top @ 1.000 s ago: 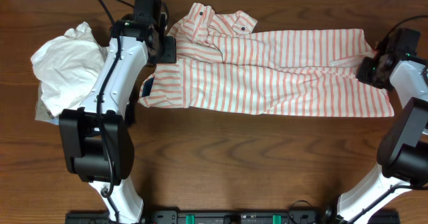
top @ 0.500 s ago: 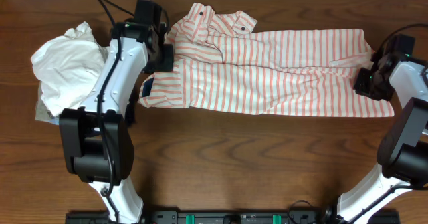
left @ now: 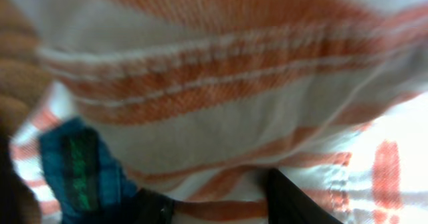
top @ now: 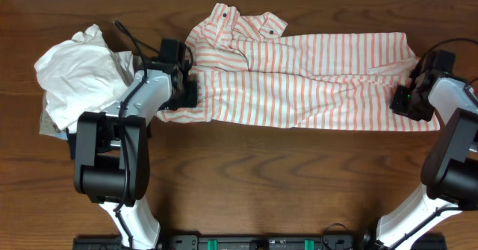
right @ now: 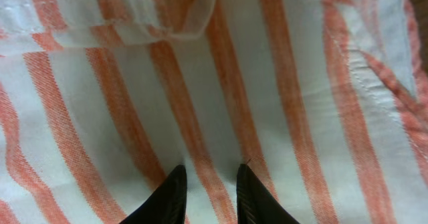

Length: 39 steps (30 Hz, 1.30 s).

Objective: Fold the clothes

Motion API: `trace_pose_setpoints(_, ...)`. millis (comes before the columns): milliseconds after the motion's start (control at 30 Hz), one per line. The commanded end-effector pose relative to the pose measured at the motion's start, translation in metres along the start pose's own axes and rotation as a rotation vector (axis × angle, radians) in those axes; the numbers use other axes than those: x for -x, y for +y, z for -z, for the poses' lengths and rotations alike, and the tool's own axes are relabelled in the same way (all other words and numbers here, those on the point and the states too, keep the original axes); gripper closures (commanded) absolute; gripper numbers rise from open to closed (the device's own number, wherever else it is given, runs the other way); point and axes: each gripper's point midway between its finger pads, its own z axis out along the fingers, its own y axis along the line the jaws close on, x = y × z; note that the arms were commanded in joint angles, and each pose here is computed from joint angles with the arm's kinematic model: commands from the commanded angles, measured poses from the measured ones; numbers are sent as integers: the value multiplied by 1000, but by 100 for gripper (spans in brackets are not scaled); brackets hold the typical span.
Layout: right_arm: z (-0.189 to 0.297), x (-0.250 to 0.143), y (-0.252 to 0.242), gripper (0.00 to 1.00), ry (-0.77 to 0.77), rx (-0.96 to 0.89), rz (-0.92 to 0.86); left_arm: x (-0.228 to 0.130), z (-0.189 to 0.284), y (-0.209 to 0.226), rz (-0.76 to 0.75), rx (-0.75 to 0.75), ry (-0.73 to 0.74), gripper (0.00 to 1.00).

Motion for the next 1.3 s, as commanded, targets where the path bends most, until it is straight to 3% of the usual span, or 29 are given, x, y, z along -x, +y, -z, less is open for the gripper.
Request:
trace_pose_setpoints(0, -16, -33, -7, 76, 76, -20, 7, -22, -12, 6, 8, 18, 56, 55)
trace_pose_setpoints(200, -33, -68, -25, 78, 129, -98, -31, -49, -22, 10, 9, 28, 126, 55)
trace_pose_setpoints(300, -34, -87, -44, 88, 178, -181, -106, -66, -21, 12, 10, 38, 190, 55)
trace_pose_setpoints(533, -27, -114, -79, 92, 271, -243, -259, -115, -6, 19, 12, 68, 397, 55)
trace_pose_setpoints(733, -23, -129, -99, 90, 320, -259, -373, -141, 7, 23, 59, 97, 512, 71)
trace_pose_setpoints(833, -24, -131, -105, 89, 323, -255, -412, -150, 12, 24, 75, 109, 555, 72)
trace_pose_setpoints(1000, -27, -124, -96, 87, 304, -188, -431, -145, 12, 23, 74, 106, 534, 63)
trace_pose_setpoints(1267, 8, -82, -82, 85, 189, -69, -417, -61, 75, 10, 58, 43, 192, 61)
